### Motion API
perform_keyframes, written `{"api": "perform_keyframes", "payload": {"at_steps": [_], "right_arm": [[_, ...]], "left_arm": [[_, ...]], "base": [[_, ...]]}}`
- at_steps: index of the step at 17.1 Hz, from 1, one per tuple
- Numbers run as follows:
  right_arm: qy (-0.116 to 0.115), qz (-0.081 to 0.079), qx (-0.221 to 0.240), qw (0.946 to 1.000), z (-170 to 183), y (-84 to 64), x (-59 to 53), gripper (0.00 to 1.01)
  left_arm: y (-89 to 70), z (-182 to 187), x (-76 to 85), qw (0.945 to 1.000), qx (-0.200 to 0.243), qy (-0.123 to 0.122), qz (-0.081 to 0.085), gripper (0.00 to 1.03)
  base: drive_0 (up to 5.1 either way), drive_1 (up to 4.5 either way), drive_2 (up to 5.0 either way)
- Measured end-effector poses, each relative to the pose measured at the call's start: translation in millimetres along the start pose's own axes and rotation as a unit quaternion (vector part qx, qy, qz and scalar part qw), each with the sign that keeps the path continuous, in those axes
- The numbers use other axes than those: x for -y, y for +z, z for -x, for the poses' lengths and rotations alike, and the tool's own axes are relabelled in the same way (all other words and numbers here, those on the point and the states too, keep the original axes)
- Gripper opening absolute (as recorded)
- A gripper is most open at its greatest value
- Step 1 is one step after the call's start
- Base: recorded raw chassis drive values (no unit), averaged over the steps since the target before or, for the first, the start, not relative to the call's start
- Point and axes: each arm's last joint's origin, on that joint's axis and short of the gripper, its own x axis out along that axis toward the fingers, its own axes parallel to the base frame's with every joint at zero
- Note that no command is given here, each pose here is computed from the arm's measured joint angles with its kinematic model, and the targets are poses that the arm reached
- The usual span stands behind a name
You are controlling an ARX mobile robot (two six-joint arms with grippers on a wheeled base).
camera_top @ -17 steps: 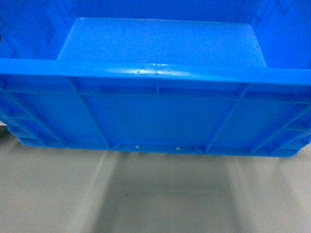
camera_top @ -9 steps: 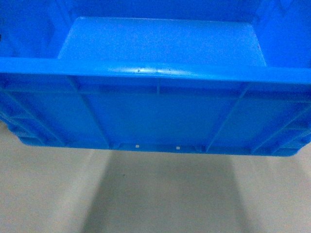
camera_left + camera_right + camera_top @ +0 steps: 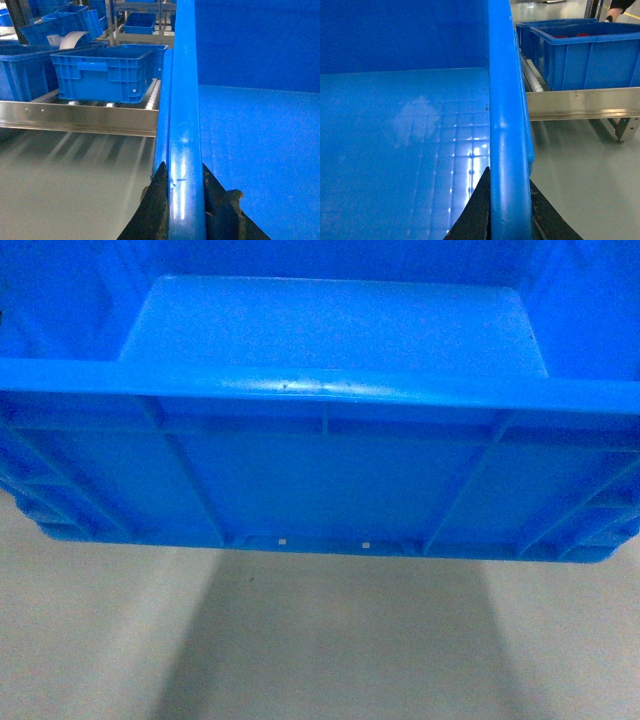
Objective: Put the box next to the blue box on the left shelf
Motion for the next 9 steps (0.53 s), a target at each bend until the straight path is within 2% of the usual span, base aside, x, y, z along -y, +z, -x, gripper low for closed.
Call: {"api": "perform_keyframes", "payload": {"at_steps": [9], "right_arm": [[0.0,0.0,0.0,1.0,0.0,0.0,0.0,0.08]], "left_arm": [[0.0,0.0,0.0,1.0,0.0,0.0,0.0,0.1]], "base": [[-5.1,2.4,2.4]]}}
